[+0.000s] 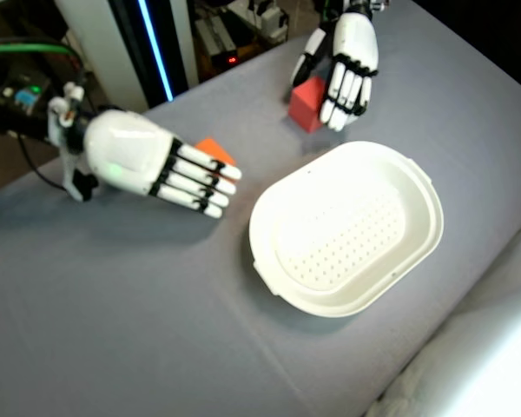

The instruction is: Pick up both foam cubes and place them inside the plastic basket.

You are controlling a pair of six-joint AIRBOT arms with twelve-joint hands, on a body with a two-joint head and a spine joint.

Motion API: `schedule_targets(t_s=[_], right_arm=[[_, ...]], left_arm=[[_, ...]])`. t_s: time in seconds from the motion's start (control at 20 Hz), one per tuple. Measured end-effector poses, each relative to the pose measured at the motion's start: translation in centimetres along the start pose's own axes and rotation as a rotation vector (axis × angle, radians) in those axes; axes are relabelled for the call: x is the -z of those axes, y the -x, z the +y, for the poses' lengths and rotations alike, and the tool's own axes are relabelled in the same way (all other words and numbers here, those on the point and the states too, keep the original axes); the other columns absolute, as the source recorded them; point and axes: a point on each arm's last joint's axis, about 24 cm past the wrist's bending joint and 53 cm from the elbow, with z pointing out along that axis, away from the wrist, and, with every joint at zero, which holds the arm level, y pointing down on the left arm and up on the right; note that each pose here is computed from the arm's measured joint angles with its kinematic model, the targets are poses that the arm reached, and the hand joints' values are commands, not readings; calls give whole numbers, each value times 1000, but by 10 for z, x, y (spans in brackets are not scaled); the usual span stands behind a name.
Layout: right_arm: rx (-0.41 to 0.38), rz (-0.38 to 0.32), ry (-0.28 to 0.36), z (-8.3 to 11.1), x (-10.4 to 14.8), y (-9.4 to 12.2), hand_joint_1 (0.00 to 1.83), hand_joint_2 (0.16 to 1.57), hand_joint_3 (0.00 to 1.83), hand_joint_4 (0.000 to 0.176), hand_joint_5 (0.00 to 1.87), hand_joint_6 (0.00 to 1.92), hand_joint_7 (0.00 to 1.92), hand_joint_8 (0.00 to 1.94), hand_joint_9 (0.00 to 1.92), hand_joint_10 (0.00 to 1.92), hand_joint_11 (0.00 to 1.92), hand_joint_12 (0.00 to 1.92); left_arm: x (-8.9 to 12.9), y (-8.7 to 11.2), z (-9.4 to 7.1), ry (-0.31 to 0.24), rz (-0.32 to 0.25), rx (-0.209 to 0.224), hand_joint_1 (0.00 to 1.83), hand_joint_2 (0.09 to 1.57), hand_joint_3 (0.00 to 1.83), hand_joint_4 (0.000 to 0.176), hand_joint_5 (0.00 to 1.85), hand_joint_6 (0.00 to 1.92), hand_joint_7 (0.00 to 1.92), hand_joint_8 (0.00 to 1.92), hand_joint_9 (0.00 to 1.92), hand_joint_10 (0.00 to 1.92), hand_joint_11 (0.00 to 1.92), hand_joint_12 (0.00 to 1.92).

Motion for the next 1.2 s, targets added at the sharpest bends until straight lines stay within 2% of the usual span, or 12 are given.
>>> schedule_targets(t_s=[0.1,0.3,0.35,0.55,0.75,0.9,0.95,1.0,1.05,1.1,1.15,1.2], right_arm=[[1,-5,12,5,1,2,1348,1222,6,0,635,1240,792,1333,816,1562,692,1700],[43,-32,64,23,6,20,1331,1254,2,0,572,1397,743,1369,739,1571,561,1630],[50,-72,92,32,5,34,1333,1250,0,0,591,1397,760,1344,726,1559,534,1623],[80,-170,162,52,-3,73,1350,1208,0,0,657,1240,823,1273,848,1485,685,1666],[92,-235,173,55,-34,103,1332,1256,1,0,577,1377,731,1416,737,1552,622,1649],[100,-233,141,49,-65,112,1330,1261,4,0,576,1352,714,1455,727,1581,642,1667],[97,-228,128,46,-75,113,1329,1265,1,0,578,1345,709,1466,718,1594,631,1676],[87,-224,107,41,-85,114,1326,1268,1,0,573,1359,703,1476,711,1598,622,1695],[76,-222,85,34,-92,115,1196,1280,1,0,571,1402,775,1485,697,1438,656,1763],[66,-218,62,26,-98,114,1005,1311,2,0,603,1507,608,1230,608,1365,551,1802],[64,-207,40,20,-102,114,595,1316,1,0,281,1087,383,957,385,1261,298,1814],[67,-193,16,13,-106,112,208,1329,3,0,71,750,215,672,154,1137,59,1743]], left_arm=[[-2,0,-3,-8,3,-12,1345,1219,8,0,749,1141,714,1397,781,1586,740,1763],[-6,16,-27,-75,-17,-73,1351,1218,0,0,774,1029,722,1428,805,1634,769,1797],[-8,27,-39,-107,-45,-97,1341,1232,3,0,731,1191,688,1396,759,1613,703,1726],[-22,70,-64,-183,-148,-170,1356,1200,1,0,777,1024,795,1388,802,1548,735,1659],[-51,105,-66,-185,-239,-166,1364,1170,0,0,815,999,857,1251,866,1465,762,1655],[-78,120,-52,-134,-263,-159,1367,1166,0,0,771,1051,919,1153,869,1454,733,1692],[-87,129,-46,-108,-275,-153,1255,1201,9,0,738,1102,886,1381,894,1479,804,1775],[-98,136,-42,-85,-283,-150,1151,1202,4,0,792,1212,953,1692,1049,1833,1109,1892],[-106,140,-39,-69,-289,-140,1205,1224,2,0,724,1154,866,1538,941,1772,987,1915],[-112,140,-35,-56,-288,-139,1188,1233,2,0,658,1306,860,1374,722,1406,653,1852],[-116,139,-26,-26,-280,-134,1034,1190,0,0,497,774,614,832,472,1062,231,1758],[-120,134,-14,18,-267,-124,869,1182,0,0,402,499,461,512,232,944,45,1670]])
